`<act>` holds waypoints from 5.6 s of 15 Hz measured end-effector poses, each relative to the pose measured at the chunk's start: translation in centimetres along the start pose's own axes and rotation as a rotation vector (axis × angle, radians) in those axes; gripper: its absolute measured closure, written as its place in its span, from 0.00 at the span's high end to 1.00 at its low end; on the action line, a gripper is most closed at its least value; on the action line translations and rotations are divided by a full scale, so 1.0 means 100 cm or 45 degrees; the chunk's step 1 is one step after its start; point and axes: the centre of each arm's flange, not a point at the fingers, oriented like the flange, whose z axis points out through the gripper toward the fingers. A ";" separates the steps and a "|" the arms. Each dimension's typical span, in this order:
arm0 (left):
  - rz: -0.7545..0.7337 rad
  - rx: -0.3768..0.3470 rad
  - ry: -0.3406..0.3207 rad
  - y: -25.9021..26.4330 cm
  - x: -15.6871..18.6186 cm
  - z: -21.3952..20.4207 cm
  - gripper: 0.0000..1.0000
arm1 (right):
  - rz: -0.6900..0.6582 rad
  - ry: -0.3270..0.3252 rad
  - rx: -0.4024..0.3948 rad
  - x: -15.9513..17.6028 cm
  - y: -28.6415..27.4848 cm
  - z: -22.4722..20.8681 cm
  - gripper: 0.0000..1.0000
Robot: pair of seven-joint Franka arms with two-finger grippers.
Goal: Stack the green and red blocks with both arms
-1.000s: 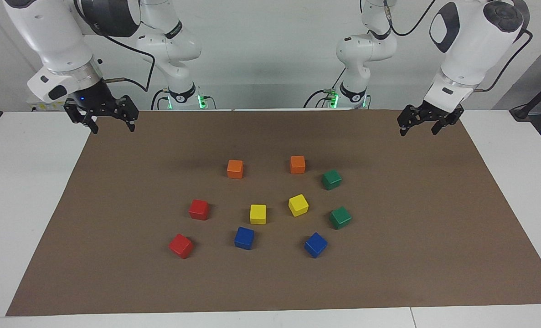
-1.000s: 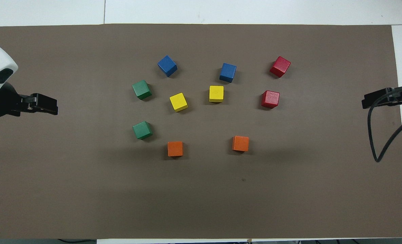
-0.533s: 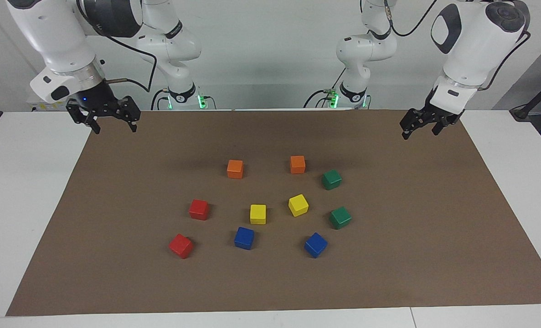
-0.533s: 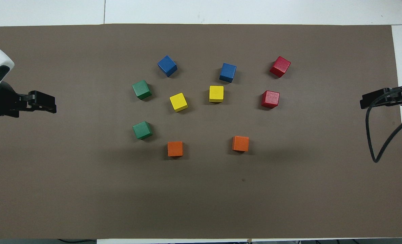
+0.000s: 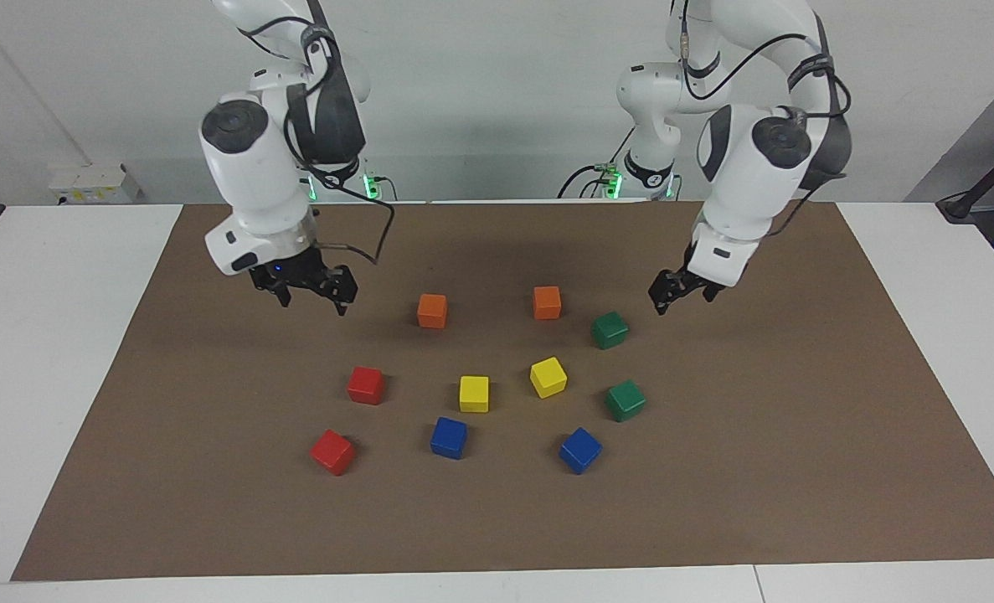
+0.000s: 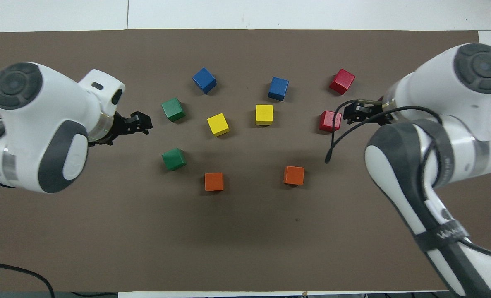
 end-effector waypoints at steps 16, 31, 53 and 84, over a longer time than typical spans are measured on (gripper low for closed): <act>-0.176 -0.007 -0.045 0.054 -0.041 0.154 0.81 | 0.109 0.023 0.021 0.028 -0.032 0.127 1.00; 0.197 0.022 -0.043 -0.164 0.093 0.119 0.56 | 0.091 0.030 0.021 0.015 -0.036 0.163 0.56; -0.090 -0.081 -0.008 0.014 0.126 0.068 1.00 | -0.190 0.086 0.001 0.070 0.155 0.168 0.56; 0.054 0.078 -0.066 -0.105 0.107 0.020 0.55 | 0.244 0.118 0.010 0.163 -0.028 0.122 1.00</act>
